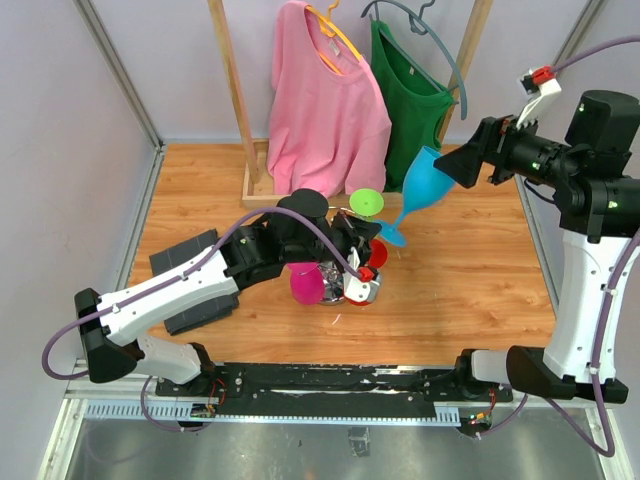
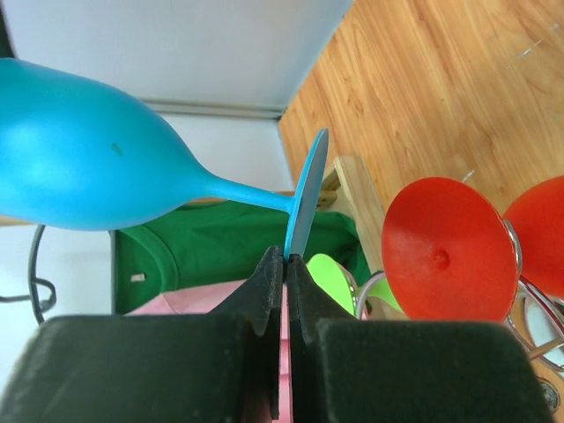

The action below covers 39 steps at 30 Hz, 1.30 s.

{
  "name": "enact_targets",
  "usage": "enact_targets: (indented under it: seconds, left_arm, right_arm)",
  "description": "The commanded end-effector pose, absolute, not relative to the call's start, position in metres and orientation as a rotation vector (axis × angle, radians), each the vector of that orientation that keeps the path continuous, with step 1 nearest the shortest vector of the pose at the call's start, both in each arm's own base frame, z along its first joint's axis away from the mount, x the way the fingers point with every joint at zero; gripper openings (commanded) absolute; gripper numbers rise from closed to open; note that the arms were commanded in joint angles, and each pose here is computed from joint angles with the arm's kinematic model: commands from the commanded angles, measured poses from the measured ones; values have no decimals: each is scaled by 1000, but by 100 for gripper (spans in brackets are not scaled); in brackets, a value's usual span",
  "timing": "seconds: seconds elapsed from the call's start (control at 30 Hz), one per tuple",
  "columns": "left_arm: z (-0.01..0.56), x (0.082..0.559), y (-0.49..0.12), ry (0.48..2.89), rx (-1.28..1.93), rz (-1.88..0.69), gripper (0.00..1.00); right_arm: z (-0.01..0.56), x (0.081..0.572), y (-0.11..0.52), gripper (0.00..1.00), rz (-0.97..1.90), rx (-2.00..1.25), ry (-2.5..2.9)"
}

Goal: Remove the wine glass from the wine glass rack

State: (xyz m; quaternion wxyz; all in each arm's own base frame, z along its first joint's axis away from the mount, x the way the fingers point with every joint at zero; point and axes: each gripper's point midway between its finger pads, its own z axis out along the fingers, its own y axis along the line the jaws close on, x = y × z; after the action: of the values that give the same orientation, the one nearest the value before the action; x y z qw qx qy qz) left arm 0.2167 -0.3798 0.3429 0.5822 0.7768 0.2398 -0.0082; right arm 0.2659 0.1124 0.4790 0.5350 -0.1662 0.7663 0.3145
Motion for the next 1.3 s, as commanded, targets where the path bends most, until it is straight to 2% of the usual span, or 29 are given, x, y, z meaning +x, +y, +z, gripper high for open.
enact_targets:
  seconds: [0.0,0.1,0.33,0.5,0.67,0.77,0.9,1.13,1.2,1.27]
  left_arm:
    - [363,202,-386,409,1781,-17,0]
    - [361,197,-387,361,1796,-21,0]
    - [353,192,-390,314,1829,-22,0]
    - [349,193,-392,318,1841,-28,0]
    - [349,193,-394,296,1847,-23,0]
    - [348,191,-395,274,1852,-19,0]
    - [345,190,-396,241,1863,-5,0]
    - [344,194,-397,213,1850,38,0]
    - [345,198,-398,226,1837,58,7]
    - [346,202,-398,244,1821,72,24]
  right_arm:
    - [450,249,114,93,742,-476,1908]
    - [447,242,116,88,752,-494,1919]
    - [458,224,118,86,751,-520,1875]
    - [462,212,121,80,775,-526,1867]
    - [451,206,126,63,837,-526,1895]
    - [446,204,128,57,855,-527,1906]
    - [444,203,129,44,868,-531,1910]
    - [443,202,129,5,870,-532,1911]
    - [444,202,129,1,862,-531,1908]
    - [446,201,128,1,855,-531,1903]
